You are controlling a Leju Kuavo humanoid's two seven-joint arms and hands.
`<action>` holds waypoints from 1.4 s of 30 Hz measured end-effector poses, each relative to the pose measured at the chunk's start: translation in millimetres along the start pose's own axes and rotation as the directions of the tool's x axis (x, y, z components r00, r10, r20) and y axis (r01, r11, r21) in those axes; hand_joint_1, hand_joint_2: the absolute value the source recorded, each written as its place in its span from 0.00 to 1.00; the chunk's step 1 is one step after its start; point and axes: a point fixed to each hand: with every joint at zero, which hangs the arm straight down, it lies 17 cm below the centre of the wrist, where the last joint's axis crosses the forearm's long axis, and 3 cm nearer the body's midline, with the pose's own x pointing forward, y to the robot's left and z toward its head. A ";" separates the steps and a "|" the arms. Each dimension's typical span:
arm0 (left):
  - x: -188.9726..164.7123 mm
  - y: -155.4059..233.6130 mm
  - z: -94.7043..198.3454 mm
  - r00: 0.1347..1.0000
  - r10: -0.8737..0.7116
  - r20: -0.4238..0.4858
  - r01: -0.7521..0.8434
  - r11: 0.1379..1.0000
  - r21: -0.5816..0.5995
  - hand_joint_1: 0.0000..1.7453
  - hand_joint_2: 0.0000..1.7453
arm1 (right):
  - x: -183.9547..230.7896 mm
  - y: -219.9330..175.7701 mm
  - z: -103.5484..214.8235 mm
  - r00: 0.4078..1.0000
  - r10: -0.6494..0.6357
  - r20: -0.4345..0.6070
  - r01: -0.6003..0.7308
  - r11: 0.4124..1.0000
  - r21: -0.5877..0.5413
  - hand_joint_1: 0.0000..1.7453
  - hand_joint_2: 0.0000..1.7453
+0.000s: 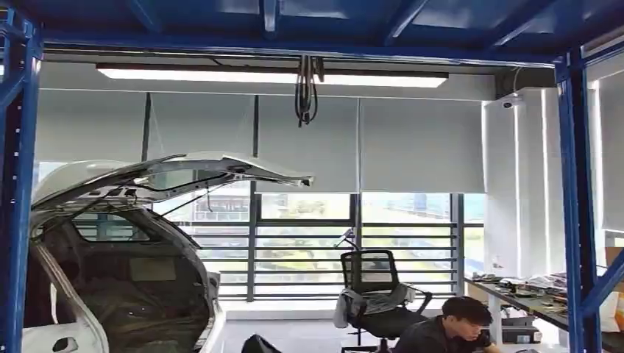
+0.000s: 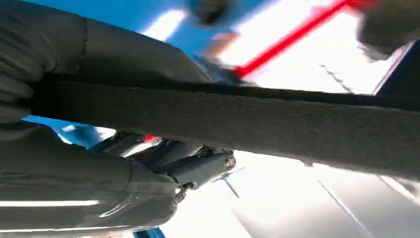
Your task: Take the parts from the cabinet and place them on the table.
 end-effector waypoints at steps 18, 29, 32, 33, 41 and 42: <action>-37.2 59.7 2.7 0.978 0.166 -0.129 -0.145 0.976 0.160 0.00 1.00 | 126.0 -112.8 70.4 0.789 -0.431 0.439 0.550 0.813 -0.190 1.00 1.00; -31.2 58.9 1.9 0.983 0.155 -0.100 -0.140 0.979 0.146 0.00 1.00 | 124.9 -106.0 79.9 0.784 -0.454 0.423 0.563 0.807 -0.177 1.00 1.00; -30.7 58.6 1.9 0.983 0.154 -0.097 -0.139 0.980 0.144 0.00 1.00 | 125.2 -103.9 80.6 0.784 -0.457 0.420 0.563 0.809 -0.171 1.00 1.00; -30.5 58.5 1.9 0.984 0.152 -0.096 -0.138 0.980 0.144 0.00 1.00 | 125.9 -102.8 81.2 0.785 -0.455 0.421 0.560 0.811 -0.168 1.00 1.00; -29.4 57.0 1.7 0.985 0.143 -0.092 -0.130 0.982 0.137 0.00 1.00 | 127.2 -99.4 84.8 0.791 -0.438 0.427 0.542 0.826 -0.156 1.00 1.00; -29.6 57.0 1.8 0.985 0.143 -0.092 -0.130 0.982 0.136 0.00 1.00 | 126.5 -98.7 84.5 0.793 -0.439 0.423 0.541 0.827 -0.155 1.00 1.00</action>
